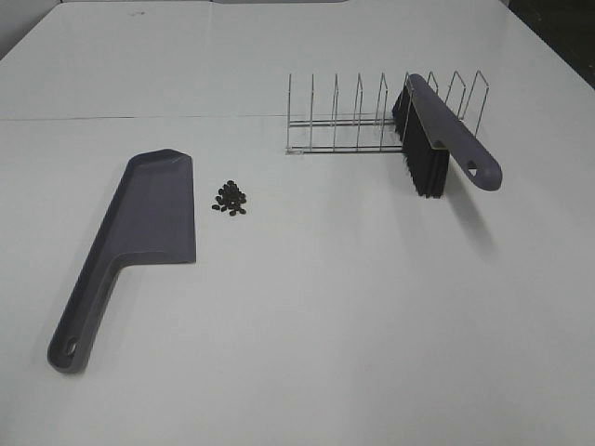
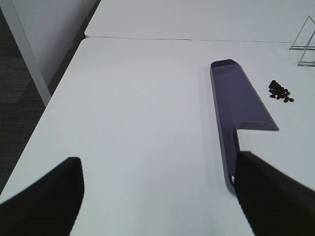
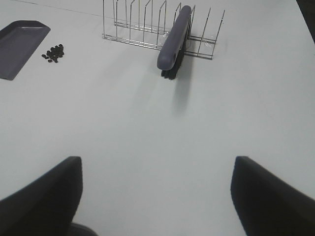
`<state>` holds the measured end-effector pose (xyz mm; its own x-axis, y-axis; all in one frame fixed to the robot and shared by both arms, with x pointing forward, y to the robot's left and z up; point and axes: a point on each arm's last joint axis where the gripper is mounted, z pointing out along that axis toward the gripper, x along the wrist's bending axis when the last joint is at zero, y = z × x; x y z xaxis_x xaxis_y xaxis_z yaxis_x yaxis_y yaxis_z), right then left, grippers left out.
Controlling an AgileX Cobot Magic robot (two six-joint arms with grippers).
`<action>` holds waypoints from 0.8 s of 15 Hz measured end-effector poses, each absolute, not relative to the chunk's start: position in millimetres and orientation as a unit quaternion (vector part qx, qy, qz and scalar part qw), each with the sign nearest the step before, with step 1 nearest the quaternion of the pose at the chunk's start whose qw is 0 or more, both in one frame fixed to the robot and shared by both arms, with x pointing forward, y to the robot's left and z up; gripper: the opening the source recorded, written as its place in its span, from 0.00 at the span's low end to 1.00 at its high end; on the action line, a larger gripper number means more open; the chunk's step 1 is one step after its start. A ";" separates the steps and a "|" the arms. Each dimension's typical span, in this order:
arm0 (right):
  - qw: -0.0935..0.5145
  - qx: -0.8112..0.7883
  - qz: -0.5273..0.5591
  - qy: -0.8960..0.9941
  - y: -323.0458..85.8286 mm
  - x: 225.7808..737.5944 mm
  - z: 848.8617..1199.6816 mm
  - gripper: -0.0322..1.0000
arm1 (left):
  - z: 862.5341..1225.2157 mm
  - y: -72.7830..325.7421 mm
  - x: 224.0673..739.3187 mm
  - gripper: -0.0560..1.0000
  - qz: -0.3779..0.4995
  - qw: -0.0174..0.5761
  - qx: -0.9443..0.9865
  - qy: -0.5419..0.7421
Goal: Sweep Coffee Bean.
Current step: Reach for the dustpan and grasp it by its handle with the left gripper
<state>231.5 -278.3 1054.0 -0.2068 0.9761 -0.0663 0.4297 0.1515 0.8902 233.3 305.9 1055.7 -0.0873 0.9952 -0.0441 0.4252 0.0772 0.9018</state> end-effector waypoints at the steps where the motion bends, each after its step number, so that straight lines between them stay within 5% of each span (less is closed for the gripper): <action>1: 0.351 0.523 0.389 0.673 -278.3 231.5 1054.0 0.74 | 1055.7 305.9 233.3 0.80 0.381 0.374 0.562 0.631; 12: 0.351 0.523 0.389 0.673 -278.3 231.5 1054.0 0.74 | 1055.7 305.9 233.3 0.80 0.381 0.374 0.562 0.631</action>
<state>231.5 -278.3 1054.0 -0.2068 0.9761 -0.0663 0.4297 0.1515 0.8902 233.3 305.9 1055.7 -0.0873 0.9952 -0.0441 0.4252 0.0772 0.9018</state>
